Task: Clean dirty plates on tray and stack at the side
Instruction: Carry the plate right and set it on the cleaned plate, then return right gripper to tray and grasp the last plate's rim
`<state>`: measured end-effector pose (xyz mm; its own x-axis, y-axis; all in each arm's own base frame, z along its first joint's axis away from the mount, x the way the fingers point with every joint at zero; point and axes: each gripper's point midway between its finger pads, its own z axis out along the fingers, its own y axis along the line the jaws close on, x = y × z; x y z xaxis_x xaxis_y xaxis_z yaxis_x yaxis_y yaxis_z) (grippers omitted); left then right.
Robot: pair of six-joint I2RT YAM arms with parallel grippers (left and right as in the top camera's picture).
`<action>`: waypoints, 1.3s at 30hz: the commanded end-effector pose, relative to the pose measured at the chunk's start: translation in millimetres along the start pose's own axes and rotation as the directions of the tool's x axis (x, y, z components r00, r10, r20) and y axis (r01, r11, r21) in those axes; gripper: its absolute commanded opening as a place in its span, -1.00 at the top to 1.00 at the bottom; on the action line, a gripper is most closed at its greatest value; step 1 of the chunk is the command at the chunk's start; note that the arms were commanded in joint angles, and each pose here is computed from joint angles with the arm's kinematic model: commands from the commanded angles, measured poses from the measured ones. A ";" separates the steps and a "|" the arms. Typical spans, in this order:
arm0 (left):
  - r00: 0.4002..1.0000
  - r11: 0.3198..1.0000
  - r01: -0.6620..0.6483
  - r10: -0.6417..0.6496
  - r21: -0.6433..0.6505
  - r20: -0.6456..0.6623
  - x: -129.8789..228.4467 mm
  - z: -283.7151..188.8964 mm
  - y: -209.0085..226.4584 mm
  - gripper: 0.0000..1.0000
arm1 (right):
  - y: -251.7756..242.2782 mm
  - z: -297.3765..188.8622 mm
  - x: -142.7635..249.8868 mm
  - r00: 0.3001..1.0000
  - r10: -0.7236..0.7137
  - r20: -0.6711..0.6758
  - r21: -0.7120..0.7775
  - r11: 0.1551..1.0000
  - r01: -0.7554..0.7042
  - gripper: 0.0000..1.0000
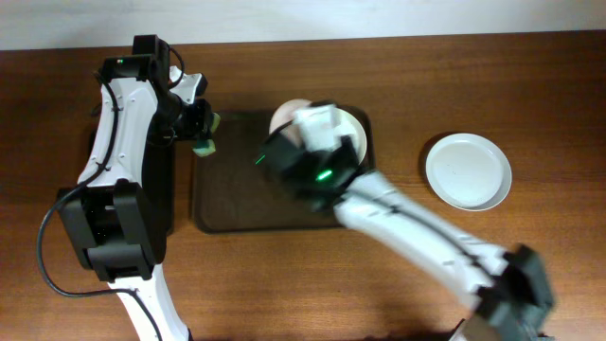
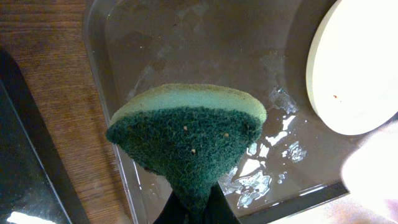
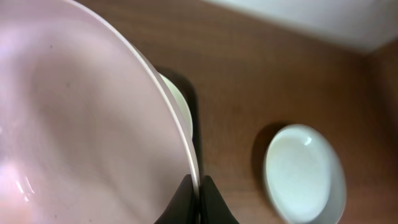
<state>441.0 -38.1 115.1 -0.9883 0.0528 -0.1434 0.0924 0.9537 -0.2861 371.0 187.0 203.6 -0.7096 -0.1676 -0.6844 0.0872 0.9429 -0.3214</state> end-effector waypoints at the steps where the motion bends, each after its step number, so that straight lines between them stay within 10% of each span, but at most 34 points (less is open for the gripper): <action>1: 1.000 1.000 -0.023 0.023 -0.007 0.018 -5.7 -3.5 -0.4 0.99 | -30.1 5.1 -3.0 0.955 0.205 -0.213 -0.240 0.937 -0.254 0.92; 9: 1.000 1.000 -0.023 0.023 -0.007 0.017 -5.6 -3.5 -0.4 0.99 | -199.1 78.9 27.4 0.672 0.599 -0.436 -0.055 0.727 -0.685 0.92; 18: 0.999 1.000 -0.030 0.030 -0.006 0.017 -5.7 -2.7 -3.2 0.99 | -308.3 112.4 156.5 0.351 0.827 -0.439 0.305 0.505 -0.808 0.92; 31: 0.999 0.999 -0.032 0.032 -0.006 0.016 -5.7 -2.4 -4.3 0.99 | -284.2 152.5 207.7 0.428 0.810 -0.402 0.316 0.561 -0.765 0.91; 32: 0.999 0.999 -0.032 0.032 -0.006 0.016 -5.6 -2.4 -4.3 0.99 | -284.9 154.8 206.9 0.432 0.812 -0.392 0.311 0.559 -0.769 0.75; 34: 0.999 0.999 -0.032 0.032 -0.005 0.015 -5.5 -2.4 -4.4 0.99 | -284.5 156.4 205.3 0.435 0.813 -0.387 0.302 0.558 -0.773 -0.17; 39: 0.999 0.999 -0.033 0.033 -0.006 0.019 -6.3 -2.4 -4.3 0.99 | -258.9 158.6 179.0 0.497 0.734 -0.462 0.080 0.593 -0.801 -0.45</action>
<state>440.9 -39.7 114.8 -0.9879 0.0586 -0.1433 0.0973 0.9549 -0.2807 319.9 -155.8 55.2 -0.5281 0.7944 -0.3001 0.7782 0.5941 0.2034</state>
